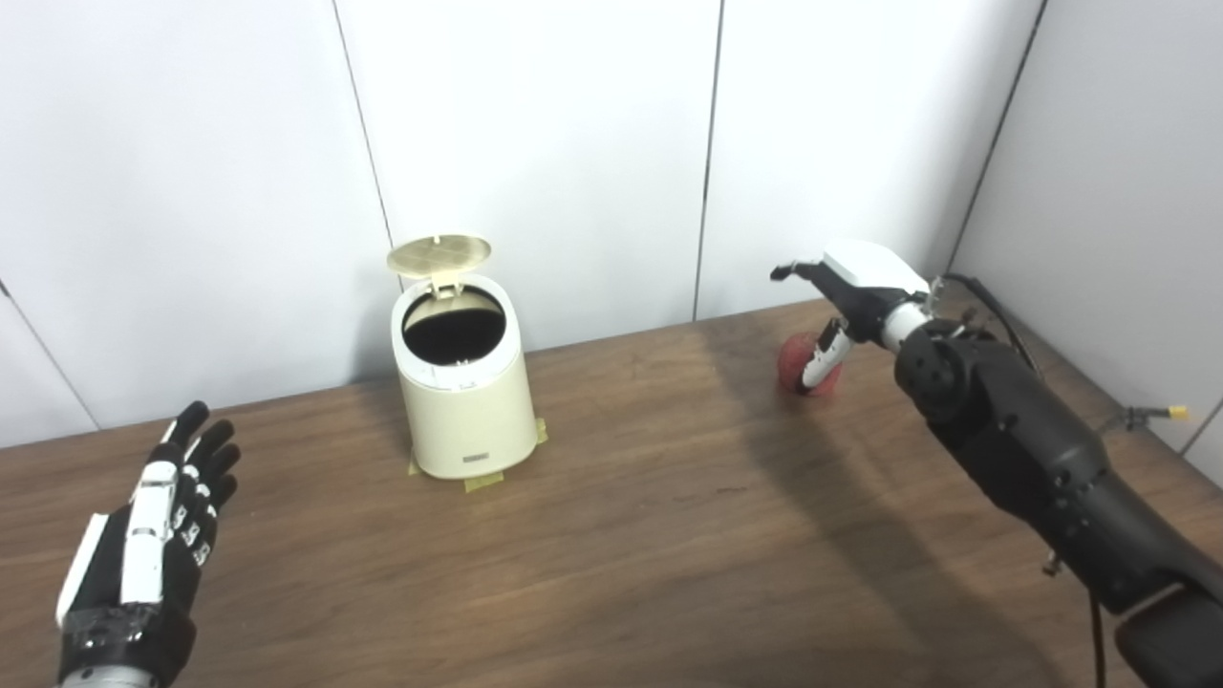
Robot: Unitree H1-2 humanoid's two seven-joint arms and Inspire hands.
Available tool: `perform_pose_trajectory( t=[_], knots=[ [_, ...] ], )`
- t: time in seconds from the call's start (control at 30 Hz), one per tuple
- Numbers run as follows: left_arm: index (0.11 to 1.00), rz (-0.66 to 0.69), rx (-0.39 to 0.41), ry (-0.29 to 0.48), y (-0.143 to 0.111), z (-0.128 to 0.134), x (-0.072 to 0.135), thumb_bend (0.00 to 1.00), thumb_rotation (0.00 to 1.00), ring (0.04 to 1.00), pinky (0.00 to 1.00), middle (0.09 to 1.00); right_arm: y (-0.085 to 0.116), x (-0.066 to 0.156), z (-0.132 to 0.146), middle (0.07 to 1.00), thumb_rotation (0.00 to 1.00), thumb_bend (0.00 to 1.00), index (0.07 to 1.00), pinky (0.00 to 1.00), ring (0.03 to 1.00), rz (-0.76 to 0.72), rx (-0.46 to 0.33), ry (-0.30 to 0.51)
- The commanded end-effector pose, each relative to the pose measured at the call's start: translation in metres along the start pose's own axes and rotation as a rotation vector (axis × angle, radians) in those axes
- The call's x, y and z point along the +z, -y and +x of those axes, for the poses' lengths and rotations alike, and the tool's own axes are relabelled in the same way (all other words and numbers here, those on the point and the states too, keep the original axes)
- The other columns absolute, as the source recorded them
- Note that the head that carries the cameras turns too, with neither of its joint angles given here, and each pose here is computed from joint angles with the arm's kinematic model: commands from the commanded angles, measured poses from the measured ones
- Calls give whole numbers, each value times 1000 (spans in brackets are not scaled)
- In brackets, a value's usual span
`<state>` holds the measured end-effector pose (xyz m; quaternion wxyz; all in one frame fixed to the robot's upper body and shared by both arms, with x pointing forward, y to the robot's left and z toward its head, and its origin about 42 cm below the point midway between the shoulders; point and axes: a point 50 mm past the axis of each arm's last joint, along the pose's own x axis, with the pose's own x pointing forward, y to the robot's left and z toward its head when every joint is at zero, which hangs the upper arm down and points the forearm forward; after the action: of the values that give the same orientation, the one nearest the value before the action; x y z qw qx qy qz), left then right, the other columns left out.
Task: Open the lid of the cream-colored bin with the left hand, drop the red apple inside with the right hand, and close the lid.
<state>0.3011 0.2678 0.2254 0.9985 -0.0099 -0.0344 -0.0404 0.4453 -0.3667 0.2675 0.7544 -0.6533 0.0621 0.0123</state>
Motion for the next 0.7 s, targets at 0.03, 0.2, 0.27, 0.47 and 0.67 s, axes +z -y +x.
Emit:
perform_pose_trajectory(
  t=[0.03, 0.2, 0.27, 0.47, 0.67],
  knots=[
    [1000, 11, -10, 70, 1, 3, 19, 246, 1000, 966, 997, 959, 42, -4, 8, 850, 25, 930, 817, 766, 884, -48, -77, 18],
    [1000, 2, -9, 70, 3, 2, 20, 253, 1000, 970, 1000, 958, 42, -11, 12, 855, 49, 943, 809, 783, 899, -59, -45, -11],
    [1000, -5, -9, 69, 4, 1, 21, 245, 1000, 974, 1000, 962, 37, -13, 13, 860, 42, 928, 811, 794, 898, -54, -27, -21],
    [1000, 1, -8, 64, 6, -1, 21, 221, 1000, 985, 1000, 977, 22, -16, 16, 866, 46, 913, 815, 755, 885, -35, 16, -34],
    [1000, 8, 0, 60, 3, -4, 21, 216, 1000, 970, 1000, 966, 5, -21, 25, 868, 86, 932, 822, 781, 887, -26, 30, -51]
  ],
)
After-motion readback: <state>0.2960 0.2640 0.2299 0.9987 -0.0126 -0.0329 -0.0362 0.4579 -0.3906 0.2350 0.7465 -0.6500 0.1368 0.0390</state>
